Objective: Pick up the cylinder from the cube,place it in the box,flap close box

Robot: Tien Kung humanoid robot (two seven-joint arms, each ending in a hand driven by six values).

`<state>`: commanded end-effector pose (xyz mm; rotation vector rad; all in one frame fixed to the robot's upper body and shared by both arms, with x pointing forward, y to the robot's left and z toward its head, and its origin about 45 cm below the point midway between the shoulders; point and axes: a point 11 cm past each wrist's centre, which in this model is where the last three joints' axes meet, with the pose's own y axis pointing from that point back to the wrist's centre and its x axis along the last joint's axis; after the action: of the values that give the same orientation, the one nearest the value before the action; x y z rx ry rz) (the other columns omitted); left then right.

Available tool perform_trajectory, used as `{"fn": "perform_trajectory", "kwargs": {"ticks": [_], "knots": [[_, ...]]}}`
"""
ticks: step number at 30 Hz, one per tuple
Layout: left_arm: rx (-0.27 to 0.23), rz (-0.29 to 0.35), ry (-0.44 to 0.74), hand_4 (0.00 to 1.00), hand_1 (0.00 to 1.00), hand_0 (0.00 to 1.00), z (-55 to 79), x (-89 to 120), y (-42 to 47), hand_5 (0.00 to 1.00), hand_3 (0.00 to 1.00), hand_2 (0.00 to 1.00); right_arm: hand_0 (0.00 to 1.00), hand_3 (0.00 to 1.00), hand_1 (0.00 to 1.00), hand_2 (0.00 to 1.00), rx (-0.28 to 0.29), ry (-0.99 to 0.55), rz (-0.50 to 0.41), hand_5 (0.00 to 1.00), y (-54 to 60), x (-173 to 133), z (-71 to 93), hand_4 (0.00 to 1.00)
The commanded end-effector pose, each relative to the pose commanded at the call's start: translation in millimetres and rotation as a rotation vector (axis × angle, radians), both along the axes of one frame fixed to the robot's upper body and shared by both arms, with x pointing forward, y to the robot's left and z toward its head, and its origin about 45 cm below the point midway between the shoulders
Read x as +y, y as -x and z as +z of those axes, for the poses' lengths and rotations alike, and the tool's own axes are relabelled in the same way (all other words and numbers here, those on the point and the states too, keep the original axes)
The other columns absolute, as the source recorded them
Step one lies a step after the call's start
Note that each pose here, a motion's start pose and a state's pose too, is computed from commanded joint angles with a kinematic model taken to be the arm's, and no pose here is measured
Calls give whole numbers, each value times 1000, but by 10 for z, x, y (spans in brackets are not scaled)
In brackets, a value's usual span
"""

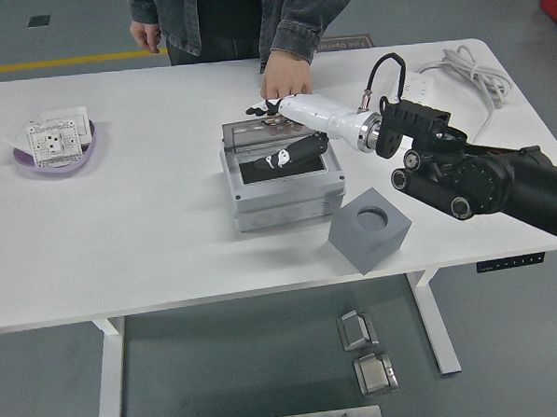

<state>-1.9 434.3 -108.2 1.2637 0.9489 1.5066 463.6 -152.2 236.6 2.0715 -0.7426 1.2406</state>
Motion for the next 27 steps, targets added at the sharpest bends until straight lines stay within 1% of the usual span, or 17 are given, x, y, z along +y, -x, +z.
{"fn": "perform_trajectory", "kwargs": {"ticks": [6,13,17,22,27], "knots": [[6,7,2,585,632,636,-6,-11,48,230,578,543,958,934,856,889,-4,3,25,629,112,-9,-21,896],[10,11,7,585,632,636,-17,-40,84,229,579,543,955,934,848,886,-3,-37,24,624,202,-43,-18,892],[9,12,11,584,632,637,-23,-59,88,228,579,543,953,939,851,887,14,-65,9,624,243,-84,-70,892],[12,14,14,584,632,637,-31,-79,104,228,579,543,953,939,851,887,38,-82,-9,624,301,-149,-184,892],[14,16,15,583,632,636,-34,-88,123,228,579,543,943,940,850,886,41,-83,-10,624,353,-167,-237,888]]}}
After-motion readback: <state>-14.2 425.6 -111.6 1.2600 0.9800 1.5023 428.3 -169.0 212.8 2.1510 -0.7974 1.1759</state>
